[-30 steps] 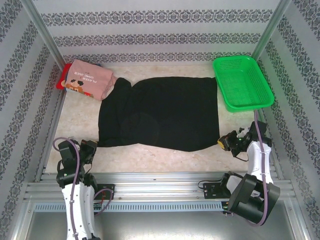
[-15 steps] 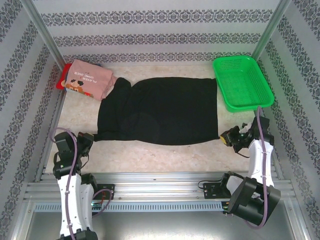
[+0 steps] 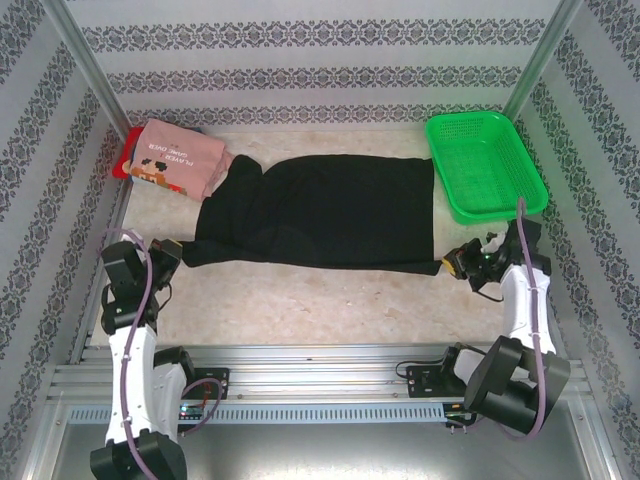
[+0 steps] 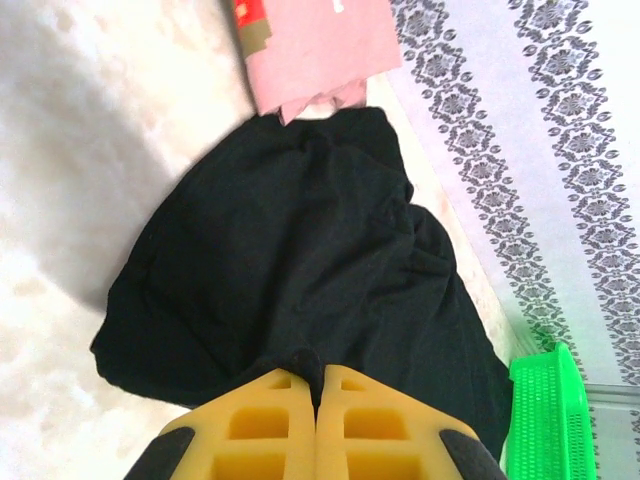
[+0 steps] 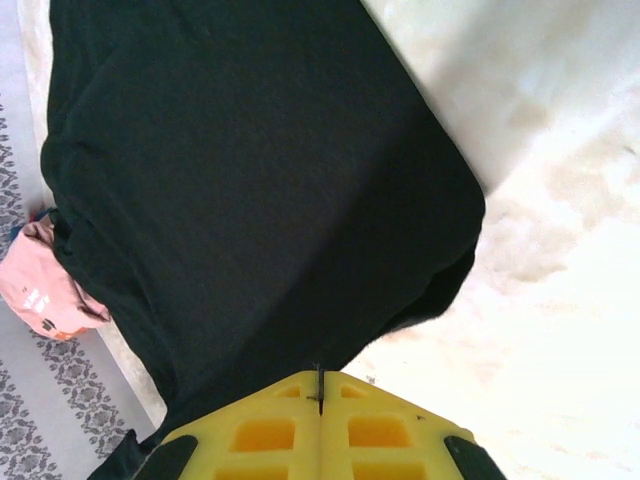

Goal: Fold and stack the t-shirts

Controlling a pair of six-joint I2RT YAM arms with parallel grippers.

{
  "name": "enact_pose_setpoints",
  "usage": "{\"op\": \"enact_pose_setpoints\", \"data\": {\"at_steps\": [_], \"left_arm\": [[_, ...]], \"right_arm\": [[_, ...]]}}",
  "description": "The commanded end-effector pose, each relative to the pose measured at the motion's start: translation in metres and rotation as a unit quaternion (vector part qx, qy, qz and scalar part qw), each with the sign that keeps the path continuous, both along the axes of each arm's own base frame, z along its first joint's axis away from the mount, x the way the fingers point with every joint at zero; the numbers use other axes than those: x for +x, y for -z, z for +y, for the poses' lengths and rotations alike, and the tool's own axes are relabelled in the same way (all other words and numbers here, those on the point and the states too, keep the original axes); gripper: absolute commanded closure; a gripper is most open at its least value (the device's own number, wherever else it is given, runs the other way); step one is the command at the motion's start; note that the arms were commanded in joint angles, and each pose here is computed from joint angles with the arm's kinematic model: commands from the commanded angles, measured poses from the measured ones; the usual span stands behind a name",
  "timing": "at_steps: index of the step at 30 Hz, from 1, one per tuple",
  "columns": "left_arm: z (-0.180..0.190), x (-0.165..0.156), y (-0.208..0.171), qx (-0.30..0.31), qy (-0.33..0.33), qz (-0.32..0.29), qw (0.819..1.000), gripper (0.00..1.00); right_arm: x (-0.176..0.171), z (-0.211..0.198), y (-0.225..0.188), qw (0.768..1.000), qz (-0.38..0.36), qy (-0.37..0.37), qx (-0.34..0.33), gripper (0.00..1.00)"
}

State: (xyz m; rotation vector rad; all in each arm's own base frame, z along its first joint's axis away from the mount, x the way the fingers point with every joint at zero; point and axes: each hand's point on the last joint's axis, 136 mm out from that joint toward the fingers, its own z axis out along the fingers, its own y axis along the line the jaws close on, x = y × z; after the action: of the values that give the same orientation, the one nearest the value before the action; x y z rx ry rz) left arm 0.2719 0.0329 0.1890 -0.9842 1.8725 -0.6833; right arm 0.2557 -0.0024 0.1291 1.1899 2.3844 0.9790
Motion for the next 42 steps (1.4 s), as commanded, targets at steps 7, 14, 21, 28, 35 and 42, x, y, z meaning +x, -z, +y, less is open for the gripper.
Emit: {"op": "enact_pose_setpoints", "data": {"at_steps": [7,14,21,28,35,42], "left_arm": [[0.016,0.027,-0.027,0.056,-0.002,-0.021,0.998,1.0],[0.014,0.067,-0.025,0.077,0.033,0.02,0.996,1.0],[0.008,0.094,0.001,0.091,0.069,0.058,0.992,1.0],[0.0,0.125,0.007,0.108,0.105,0.067,0.986,1.0],[-0.008,0.151,0.012,0.126,0.14,0.076,0.979,1.0],[-0.009,0.168,0.016,0.133,0.15,0.076,0.977,1.0]], "right_arm": [[0.025,0.006,-0.003,0.999,-0.013,-0.042,0.002,1.0],[0.043,0.008,0.001,0.998,-0.01,-0.064,0.004,1.0],[0.056,0.01,0.014,0.997,0.007,-0.078,0.001,1.0],[0.066,0.005,0.023,0.996,0.019,-0.081,-0.016,1.0],[0.075,0.005,0.03,0.995,0.029,-0.092,-0.03,1.0],[0.085,0.004,0.034,0.994,0.033,-0.098,-0.041,1.0]]}}
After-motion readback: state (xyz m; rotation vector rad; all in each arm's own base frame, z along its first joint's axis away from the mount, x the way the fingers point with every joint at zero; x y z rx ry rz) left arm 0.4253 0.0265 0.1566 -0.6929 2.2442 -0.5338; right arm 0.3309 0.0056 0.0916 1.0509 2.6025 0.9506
